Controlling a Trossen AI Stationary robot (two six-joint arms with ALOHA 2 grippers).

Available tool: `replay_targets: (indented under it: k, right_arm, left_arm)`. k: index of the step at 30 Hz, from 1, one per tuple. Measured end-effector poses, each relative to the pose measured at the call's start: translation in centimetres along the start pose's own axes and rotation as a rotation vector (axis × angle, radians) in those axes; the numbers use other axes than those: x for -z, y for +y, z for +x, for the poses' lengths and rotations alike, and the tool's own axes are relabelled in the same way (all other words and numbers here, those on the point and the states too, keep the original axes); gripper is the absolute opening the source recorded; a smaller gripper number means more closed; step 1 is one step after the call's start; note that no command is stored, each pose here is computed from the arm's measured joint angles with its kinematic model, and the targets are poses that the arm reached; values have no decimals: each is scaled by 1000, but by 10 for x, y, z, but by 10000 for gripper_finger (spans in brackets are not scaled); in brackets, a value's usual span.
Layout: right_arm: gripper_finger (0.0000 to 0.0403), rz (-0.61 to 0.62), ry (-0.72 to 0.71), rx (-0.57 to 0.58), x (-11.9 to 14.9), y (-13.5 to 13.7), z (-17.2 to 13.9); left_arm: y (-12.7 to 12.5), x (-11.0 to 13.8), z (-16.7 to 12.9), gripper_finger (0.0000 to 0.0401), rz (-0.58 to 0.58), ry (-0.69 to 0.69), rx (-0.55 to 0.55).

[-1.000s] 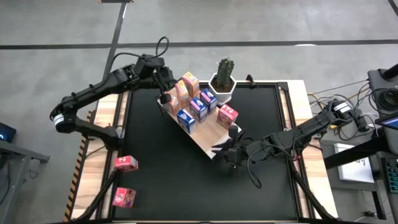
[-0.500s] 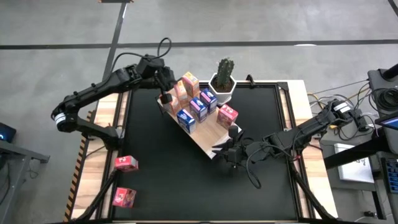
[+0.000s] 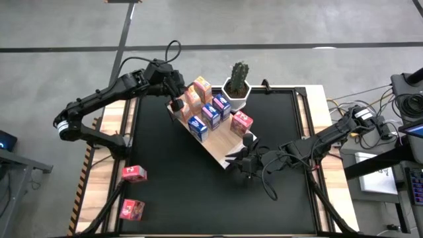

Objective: Stack cereal on shelf
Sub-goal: Adjust the middle orange cereal box on the shelf

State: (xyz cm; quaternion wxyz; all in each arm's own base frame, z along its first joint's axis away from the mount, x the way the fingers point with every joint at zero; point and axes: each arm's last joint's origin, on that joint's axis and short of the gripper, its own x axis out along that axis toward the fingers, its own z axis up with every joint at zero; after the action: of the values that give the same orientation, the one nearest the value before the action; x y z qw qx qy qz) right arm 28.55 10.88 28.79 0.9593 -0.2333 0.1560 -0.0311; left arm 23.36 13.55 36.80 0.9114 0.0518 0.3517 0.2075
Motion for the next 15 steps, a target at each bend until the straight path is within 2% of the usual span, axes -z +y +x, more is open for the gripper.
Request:
replay_targets:
  k: [9,15]
  right_arm:
    - [57,2,-2,1,0,0,0]
    - [57,4,-1,1,0,0,0]
  left_arm:
    - [0,-4,-9,0,-43,-6,3]
    - [-5,-7,-12,0,-22,-15,34]
